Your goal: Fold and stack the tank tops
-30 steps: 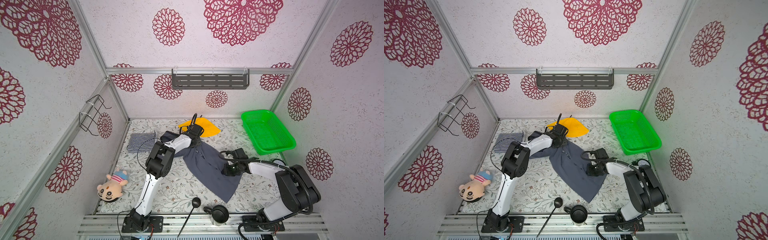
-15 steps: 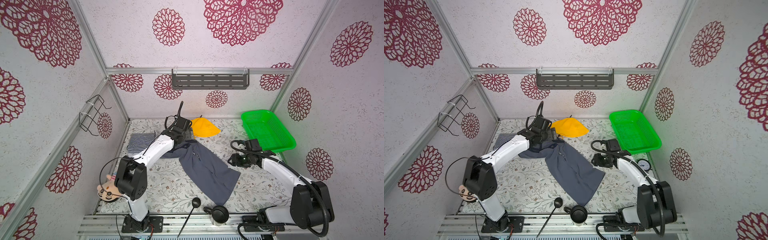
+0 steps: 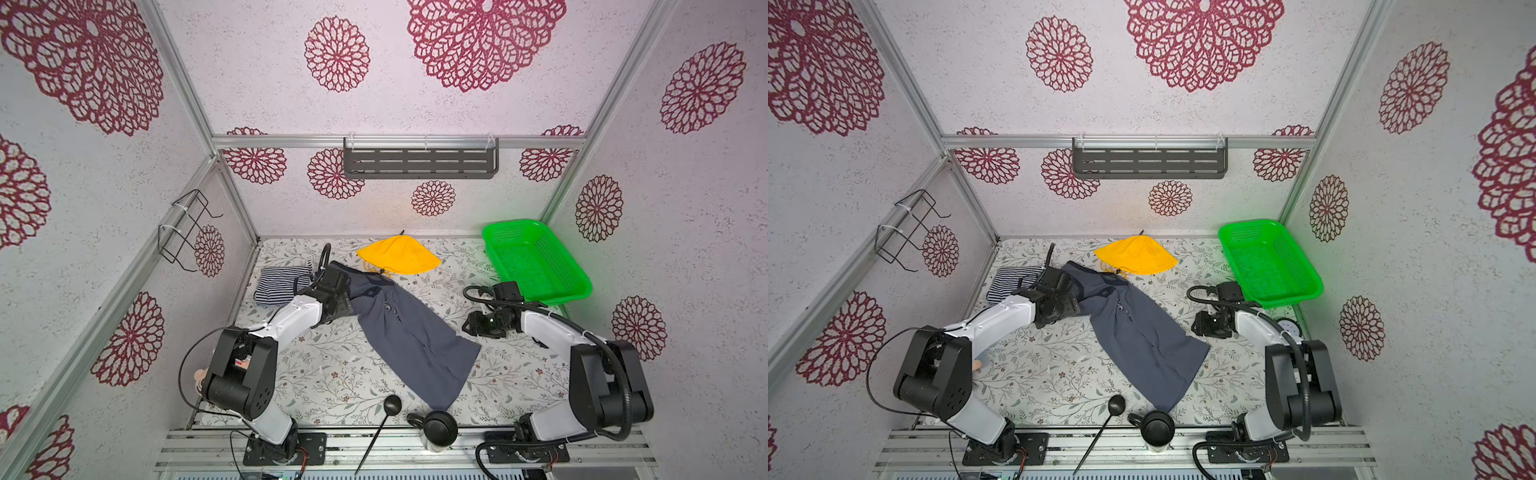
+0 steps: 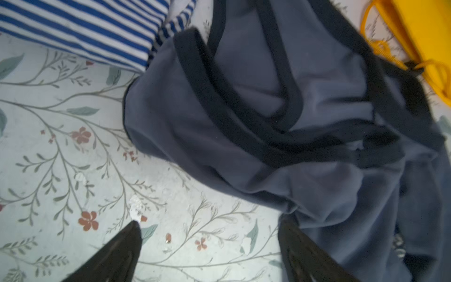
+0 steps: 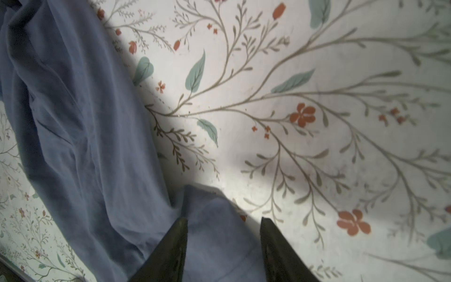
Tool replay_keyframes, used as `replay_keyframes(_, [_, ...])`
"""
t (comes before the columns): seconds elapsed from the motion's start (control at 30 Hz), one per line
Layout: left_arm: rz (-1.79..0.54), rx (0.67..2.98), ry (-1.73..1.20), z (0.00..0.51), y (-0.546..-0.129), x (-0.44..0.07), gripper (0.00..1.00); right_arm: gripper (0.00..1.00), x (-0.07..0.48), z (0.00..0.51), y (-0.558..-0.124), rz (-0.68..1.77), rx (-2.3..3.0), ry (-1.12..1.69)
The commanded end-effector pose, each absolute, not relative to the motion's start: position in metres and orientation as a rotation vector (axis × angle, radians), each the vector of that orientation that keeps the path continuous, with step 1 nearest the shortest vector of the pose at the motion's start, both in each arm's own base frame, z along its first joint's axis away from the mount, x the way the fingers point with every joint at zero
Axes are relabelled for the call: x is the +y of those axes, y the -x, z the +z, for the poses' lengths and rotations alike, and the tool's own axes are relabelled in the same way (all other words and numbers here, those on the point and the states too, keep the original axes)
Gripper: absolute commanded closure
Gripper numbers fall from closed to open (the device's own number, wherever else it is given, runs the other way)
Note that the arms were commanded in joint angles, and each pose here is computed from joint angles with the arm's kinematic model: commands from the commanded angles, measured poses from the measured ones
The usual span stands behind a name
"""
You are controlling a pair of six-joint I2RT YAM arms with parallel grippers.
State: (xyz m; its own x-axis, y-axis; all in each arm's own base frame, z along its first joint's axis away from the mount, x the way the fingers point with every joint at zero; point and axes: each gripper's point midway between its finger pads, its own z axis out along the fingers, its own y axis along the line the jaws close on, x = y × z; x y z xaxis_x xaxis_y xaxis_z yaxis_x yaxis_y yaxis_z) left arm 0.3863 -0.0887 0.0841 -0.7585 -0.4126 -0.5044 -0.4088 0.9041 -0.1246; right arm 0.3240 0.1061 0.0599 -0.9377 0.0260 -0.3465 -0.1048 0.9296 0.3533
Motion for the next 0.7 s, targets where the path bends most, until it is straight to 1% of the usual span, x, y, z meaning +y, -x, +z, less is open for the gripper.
replay_keyframes(0.0, [-0.081,2.470,0.617,0.082,-0.424,-0.106,0.03,0.49,0.124,0.083,-0.364,0.581,2.605,0.192])
replay_keyframes(0.13, [-0.048,2.492,0.691,0.056,-0.436,-0.107,0.01,0.49,0.132,0.064,-0.357,0.595,2.685,0.254])
replay_keyframes(0.2, [-0.039,2.478,0.728,0.045,-0.441,-0.106,0.06,0.49,0.131,0.057,-0.349,0.596,2.714,0.270])
replay_keyframes(0.23, [-0.048,2.479,0.746,0.038,-0.444,-0.106,0.09,0.49,0.131,0.054,-0.344,0.598,2.725,0.275])
replay_keyframes(0.27, [-0.046,2.497,0.759,0.026,-0.447,-0.106,0.16,0.49,0.130,0.053,-0.341,0.601,2.729,0.277])
replay_keyframes(0.3, [-0.041,2.508,0.767,0.017,-0.450,-0.107,0.25,0.50,0.131,0.052,-0.338,0.609,2.733,0.277])
replay_keyframes(0.33, [-0.040,2.515,0.769,0.011,-0.454,-0.109,0.31,0.51,0.131,0.050,-0.335,0.619,2.736,0.278])
replay_keyframes(0.4, [-0.043,2.533,0.761,0.002,-0.463,-0.114,0.40,0.52,0.133,0.046,-0.328,0.641,2.746,0.276])
replay_keyframes(0.43, [-0.048,2.537,0.758,-0.001,-0.470,-0.116,0.42,0.53,0.134,0.043,-0.324,0.654,2.754,0.274])
replay_keyframes(0.53, [-0.066,2.558,0.733,-0.009,-0.489,-0.124,0.43,0.58,0.137,0.030,-0.312,0.673,2.788,0.270])
replay_keyframes(0.67, [-0.110,2.580,0.690,-0.018,-0.518,-0.137,0.38,0.67,0.151,0.016,-0.301,0.716,2.802,0.264])
